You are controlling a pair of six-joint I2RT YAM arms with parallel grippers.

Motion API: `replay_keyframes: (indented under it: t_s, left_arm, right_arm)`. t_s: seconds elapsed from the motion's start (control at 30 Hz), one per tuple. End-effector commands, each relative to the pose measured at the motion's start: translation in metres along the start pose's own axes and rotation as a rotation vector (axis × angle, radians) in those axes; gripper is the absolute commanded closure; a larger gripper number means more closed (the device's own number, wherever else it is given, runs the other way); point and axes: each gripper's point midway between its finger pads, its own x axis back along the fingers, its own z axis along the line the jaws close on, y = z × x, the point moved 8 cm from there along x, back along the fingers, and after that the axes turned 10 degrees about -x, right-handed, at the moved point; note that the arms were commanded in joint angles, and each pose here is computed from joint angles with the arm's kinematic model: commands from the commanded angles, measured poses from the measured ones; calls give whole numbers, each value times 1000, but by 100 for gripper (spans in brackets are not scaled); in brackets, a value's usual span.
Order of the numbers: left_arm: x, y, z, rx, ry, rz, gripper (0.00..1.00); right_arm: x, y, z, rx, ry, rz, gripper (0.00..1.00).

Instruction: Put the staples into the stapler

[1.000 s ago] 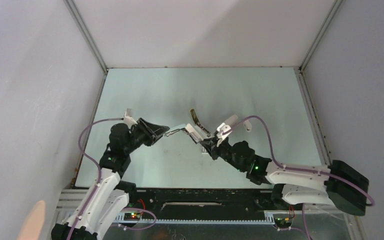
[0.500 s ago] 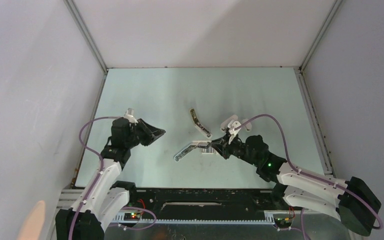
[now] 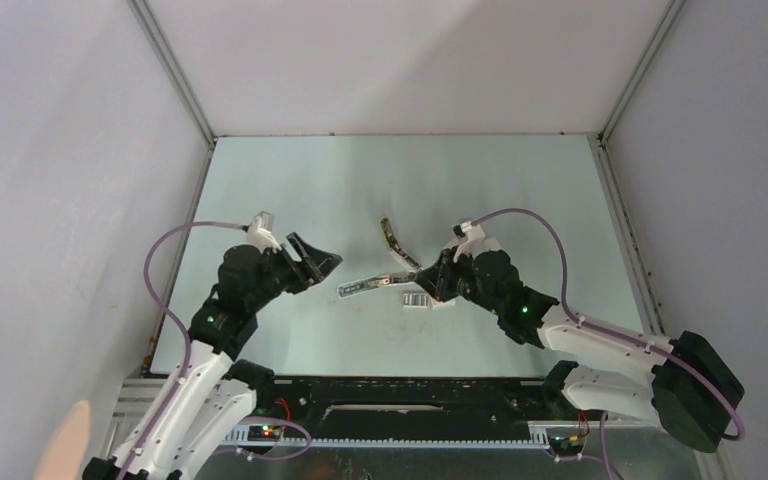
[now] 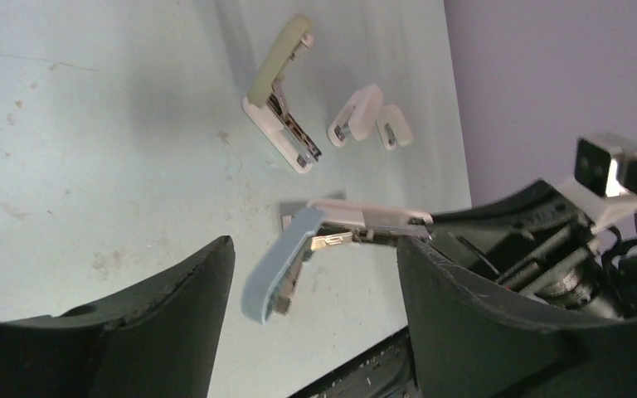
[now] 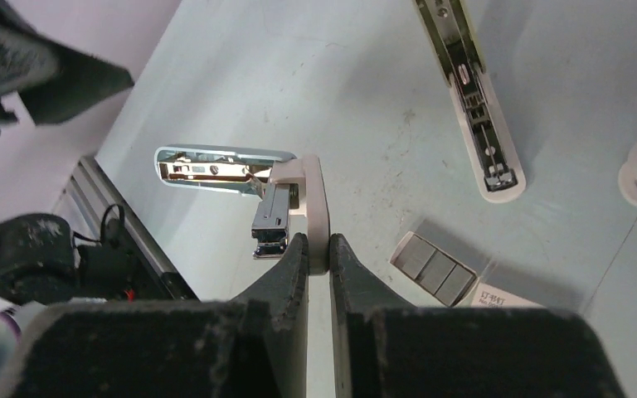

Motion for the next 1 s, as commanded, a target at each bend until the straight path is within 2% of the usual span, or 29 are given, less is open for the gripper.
replay_keyframes:
  t_s: [0.0, 0.17, 0.27, 0.37, 0.43, 0.63, 0.77, 0.97]
  left_arm:
    - [0, 0, -12, -30, 36, -38, 23]
    - [-10, -16, -25, 47, 38, -14, 22]
    - [-16, -25, -29, 34, 51, 4, 22]
    - [-16, -29, -22, 9, 143, 22, 21]
    - [-13, -29, -14, 9, 196, -1, 21]
    - [-4, -25, -8, 56, 216, -88, 22]
    - [0, -22, -7, 3, 239, -89, 22]
    - [-5, -25, -8, -45, 252, -17, 21]
  right_arm:
    - [-10, 21, 21, -218, 27, -106, 100]
    - [-17, 23, 26, -310, 45, -150, 100]
    - [-20, 24, 29, -344, 68, -153, 100]
    - [-23, 23, 29, -374, 76, -149, 100]
    - [-23, 21, 27, -397, 86, -150, 100]
    - [-24, 15, 19, -440, 90, -148, 100]
    - [-27, 14, 14, -441, 77, -148, 100]
    - [-28, 11, 7, -480, 94, -170, 100]
